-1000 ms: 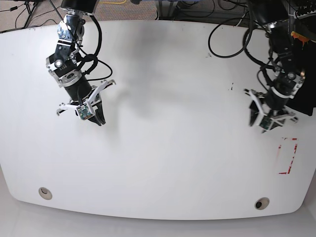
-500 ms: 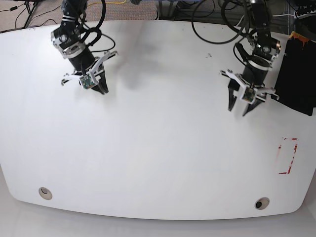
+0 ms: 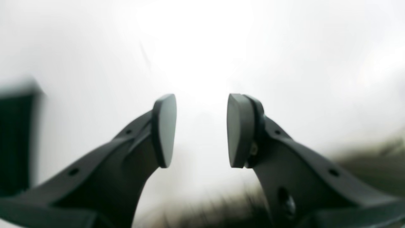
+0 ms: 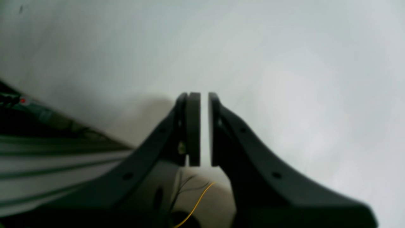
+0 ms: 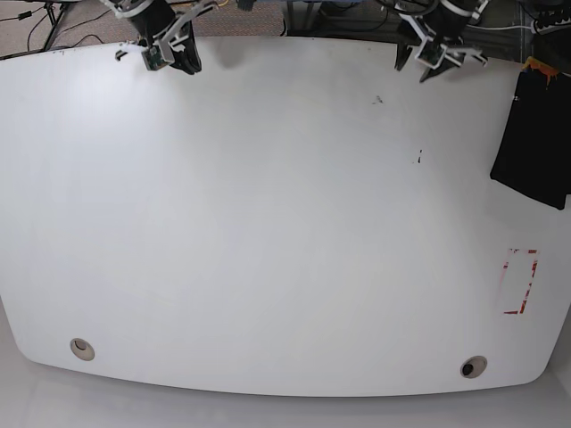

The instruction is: Layout the t-shirt on the table in an organized manner, then fold the t-shirt properly

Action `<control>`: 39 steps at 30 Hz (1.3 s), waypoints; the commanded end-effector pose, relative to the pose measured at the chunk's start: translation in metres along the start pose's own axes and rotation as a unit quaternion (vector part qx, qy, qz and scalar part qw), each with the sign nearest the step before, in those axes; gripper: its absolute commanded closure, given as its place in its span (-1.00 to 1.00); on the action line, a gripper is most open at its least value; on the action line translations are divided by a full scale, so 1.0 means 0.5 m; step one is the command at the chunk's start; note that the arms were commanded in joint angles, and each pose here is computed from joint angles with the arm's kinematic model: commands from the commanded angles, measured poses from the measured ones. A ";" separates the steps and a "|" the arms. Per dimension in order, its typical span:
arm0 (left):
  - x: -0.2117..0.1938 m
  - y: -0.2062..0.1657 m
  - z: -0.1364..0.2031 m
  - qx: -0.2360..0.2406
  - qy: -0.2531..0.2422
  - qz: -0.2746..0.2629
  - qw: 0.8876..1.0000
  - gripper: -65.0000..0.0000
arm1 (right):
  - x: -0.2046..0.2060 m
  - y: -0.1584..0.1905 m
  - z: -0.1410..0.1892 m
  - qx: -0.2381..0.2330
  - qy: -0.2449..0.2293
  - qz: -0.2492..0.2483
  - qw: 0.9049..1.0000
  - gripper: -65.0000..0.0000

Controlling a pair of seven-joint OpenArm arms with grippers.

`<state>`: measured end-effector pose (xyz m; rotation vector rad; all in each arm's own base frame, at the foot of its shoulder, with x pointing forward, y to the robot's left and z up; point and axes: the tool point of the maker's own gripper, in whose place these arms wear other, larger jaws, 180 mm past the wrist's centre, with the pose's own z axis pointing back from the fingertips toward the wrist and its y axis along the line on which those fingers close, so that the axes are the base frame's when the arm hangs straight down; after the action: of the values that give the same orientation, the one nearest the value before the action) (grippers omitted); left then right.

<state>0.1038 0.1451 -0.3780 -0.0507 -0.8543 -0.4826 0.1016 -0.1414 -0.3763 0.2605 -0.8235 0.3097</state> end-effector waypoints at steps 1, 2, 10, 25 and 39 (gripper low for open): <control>-0.025 -0.007 0.039 0.000 0.017 0.005 1.000 0.26 | -0.008 0.002 0.033 -0.003 -0.003 -0.018 1.000 0.87; -0.047 -0.022 0.057 -0.009 0.034 0.013 0.999 0.26 | -0.020 0.006 0.045 -0.002 0.004 -0.029 1.000 0.87; -0.157 -0.101 0.179 -0.053 0.120 0.122 0.984 0.26 | -0.111 0.066 0.120 0.015 0.071 -0.090 0.993 0.87; -0.418 -0.169 0.163 -0.096 0.252 0.197 0.943 0.26 | -0.357 0.194 0.105 0.066 0.201 -0.166 0.963 0.87; -0.547 -0.185 0.014 -0.095 0.313 0.254 0.910 0.26 | -0.508 0.158 0.016 0.036 0.256 -0.216 0.942 0.87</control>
<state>-0.0729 0.1672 -0.5814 -0.2750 -0.1980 -0.0877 -0.0872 -0.1103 -0.5496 0.4033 -0.2442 0.0024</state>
